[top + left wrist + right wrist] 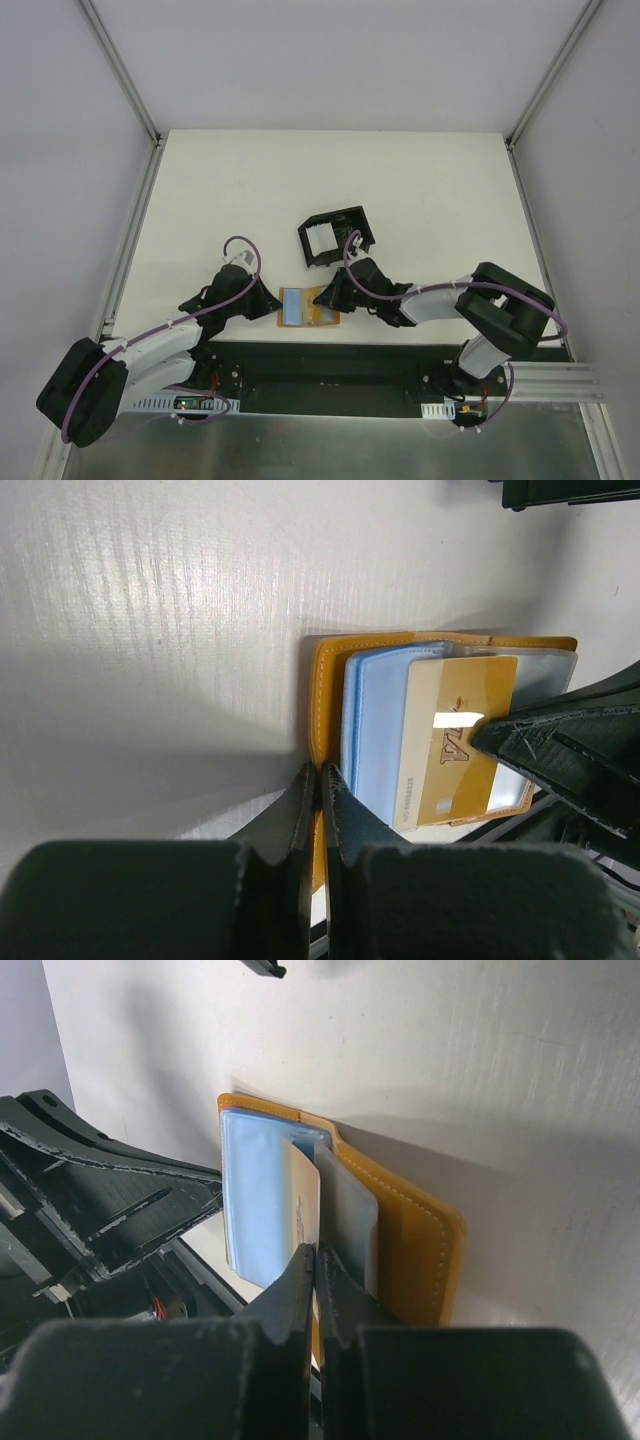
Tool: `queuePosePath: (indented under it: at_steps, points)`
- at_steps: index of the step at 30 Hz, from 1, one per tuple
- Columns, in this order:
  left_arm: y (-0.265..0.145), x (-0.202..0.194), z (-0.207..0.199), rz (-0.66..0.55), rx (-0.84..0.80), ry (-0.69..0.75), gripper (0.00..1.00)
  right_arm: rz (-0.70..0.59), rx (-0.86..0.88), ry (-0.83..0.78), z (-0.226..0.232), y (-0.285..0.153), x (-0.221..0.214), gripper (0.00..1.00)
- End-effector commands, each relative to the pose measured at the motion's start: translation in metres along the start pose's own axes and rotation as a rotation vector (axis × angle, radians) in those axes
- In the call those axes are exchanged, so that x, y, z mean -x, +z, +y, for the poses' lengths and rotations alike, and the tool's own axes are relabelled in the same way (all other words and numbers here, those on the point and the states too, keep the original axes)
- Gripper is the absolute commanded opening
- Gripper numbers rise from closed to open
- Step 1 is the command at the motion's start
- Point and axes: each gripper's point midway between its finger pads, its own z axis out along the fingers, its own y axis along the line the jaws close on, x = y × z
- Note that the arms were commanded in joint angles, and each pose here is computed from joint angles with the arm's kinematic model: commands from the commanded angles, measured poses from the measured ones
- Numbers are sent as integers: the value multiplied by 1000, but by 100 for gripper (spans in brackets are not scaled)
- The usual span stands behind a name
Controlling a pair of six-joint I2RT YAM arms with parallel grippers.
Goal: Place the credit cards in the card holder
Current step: Insert the credit card into the card holder.
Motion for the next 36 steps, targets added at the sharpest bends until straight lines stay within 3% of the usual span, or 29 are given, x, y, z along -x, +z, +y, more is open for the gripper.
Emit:
queuePosePath:
  at_steps: [1, 11, 23, 36]
  points:
    - [0, -7, 16, 26, 67, -6, 0, -13, -8, -14, 6, 6, -4, 1]
    - [-1, -7, 12, 18, 43, -26, 0, -35, -43, -17, 12, 22, -11, 2]
    - [-2, -8, 11, 25, 30, -17, 0, -41, -178, -134, -9, -1, -4, 34]
    - [-2, -5, 5, 24, 17, -17, 0, 46, -92, -188, 29, 19, -15, 35]
